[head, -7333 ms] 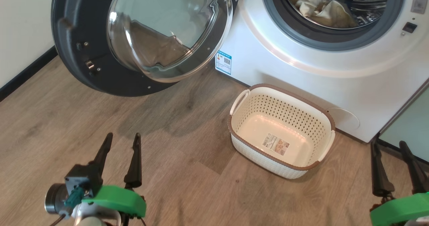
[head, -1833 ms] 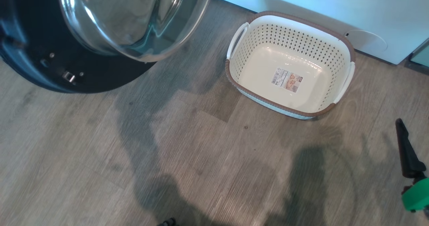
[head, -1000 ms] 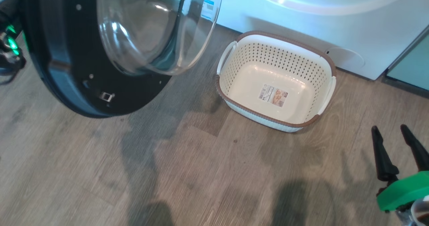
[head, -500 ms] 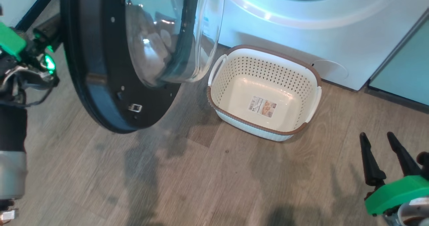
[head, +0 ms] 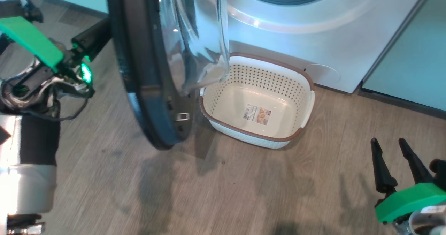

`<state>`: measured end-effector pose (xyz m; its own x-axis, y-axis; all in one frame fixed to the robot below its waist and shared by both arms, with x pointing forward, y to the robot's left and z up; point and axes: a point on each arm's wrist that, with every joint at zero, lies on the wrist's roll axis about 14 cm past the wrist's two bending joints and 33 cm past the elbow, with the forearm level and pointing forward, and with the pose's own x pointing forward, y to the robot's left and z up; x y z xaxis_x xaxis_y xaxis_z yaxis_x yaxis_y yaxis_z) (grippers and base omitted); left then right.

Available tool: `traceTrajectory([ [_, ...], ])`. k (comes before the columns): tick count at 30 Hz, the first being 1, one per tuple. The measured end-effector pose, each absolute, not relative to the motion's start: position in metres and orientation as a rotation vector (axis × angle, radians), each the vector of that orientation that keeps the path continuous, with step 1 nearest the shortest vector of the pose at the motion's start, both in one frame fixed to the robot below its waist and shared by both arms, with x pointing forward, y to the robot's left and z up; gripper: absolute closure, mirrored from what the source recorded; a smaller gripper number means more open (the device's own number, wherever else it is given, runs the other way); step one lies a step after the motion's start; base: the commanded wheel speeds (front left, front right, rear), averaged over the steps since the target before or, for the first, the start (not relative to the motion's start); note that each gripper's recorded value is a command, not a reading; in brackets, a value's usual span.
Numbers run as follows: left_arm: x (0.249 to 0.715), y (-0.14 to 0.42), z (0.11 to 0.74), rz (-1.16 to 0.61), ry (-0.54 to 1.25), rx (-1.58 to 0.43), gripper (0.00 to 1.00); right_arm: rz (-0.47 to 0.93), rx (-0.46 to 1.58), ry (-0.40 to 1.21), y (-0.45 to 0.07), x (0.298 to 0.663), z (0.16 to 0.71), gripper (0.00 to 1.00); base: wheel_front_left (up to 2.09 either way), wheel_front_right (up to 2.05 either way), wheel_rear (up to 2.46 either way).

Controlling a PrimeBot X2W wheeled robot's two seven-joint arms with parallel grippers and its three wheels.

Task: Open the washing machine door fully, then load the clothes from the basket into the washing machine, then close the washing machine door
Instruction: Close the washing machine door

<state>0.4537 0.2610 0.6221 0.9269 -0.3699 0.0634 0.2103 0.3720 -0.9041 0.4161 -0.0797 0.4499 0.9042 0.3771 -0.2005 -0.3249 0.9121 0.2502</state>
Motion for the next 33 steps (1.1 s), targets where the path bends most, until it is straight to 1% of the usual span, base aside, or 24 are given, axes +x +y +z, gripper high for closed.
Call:
traceTrajectory([
  [9, 0.467, 0.217, 0.621, -0.481, 0.197, -1.159, 1.0, 0.324, 0.218, 0.25, -0.093, 0.413, 0.447, 0.0, 0.0, 0.0, 0.0],
  [18, 0.489, 0.188, 0.61, -0.515, 0.216, -1.2, 1.0, 0.271, 0.24, 0.207, -0.107, 0.422, 0.454, 0.0, 0.0, 0.0, 0.0],
  [26, 0.511, 0.153, 0.605, -0.564, 0.238, -1.211, 1.0, 0.194, 0.248, 0.213, -0.131, 0.417, 0.446, 0.0, 0.0, 0.0, 0.0],
  [33, 0.523, 0.125, 0.604, -0.615, 0.256, -1.229, 1.0, 0.149, 0.249, 0.19, -0.146, 0.417, 0.449, 0.0, 0.0, 0.0, 0.0],
])
